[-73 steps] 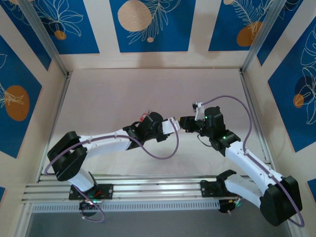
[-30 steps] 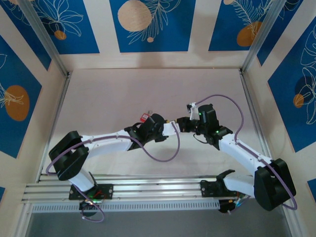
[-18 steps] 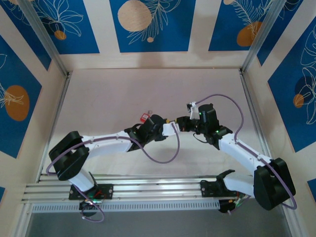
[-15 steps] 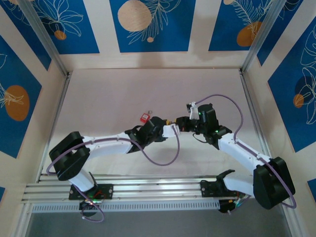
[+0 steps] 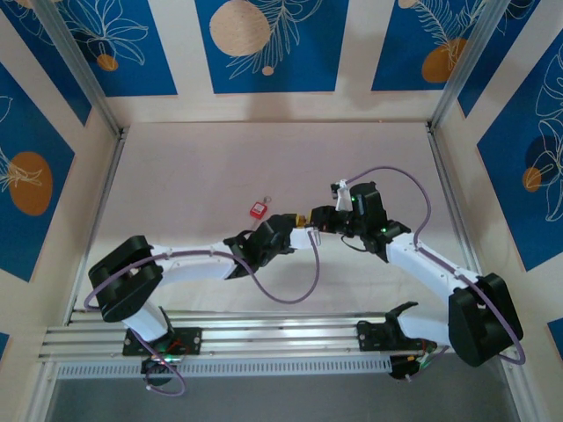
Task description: Unlock with the key
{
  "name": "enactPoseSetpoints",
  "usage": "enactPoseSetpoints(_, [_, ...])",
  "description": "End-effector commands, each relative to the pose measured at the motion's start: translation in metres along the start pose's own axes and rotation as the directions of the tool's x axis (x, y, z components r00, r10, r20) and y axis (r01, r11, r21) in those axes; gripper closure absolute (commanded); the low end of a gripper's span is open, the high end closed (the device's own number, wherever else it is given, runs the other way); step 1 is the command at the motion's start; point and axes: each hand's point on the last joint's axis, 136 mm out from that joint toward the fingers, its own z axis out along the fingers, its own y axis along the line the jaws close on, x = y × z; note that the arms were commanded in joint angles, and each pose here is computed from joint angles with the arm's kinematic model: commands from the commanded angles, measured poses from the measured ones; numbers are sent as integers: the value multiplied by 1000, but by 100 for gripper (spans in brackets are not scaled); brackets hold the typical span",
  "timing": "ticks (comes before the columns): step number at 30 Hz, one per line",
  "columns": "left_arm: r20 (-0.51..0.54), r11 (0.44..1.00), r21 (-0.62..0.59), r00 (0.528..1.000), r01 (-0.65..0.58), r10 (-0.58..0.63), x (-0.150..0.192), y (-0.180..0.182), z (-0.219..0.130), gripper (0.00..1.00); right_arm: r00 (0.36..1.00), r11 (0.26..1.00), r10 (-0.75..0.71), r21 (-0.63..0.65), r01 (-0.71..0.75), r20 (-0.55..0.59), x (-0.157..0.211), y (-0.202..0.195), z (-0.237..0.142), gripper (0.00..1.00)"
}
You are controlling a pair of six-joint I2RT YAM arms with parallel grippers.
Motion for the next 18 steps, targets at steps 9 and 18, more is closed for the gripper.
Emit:
enactPoseSetpoints(9, [185, 991, -130, 982, 1, 24, -53, 22, -16, 79, 996, 997, 61, 42, -58, -65, 9, -8, 9, 89])
enactPoseSetpoints(18, [191, 990, -138, 981, -5, 31, -52, 20, -18, 80, 991, 994, 110, 27, -108, -82, 5, -8, 10, 88])
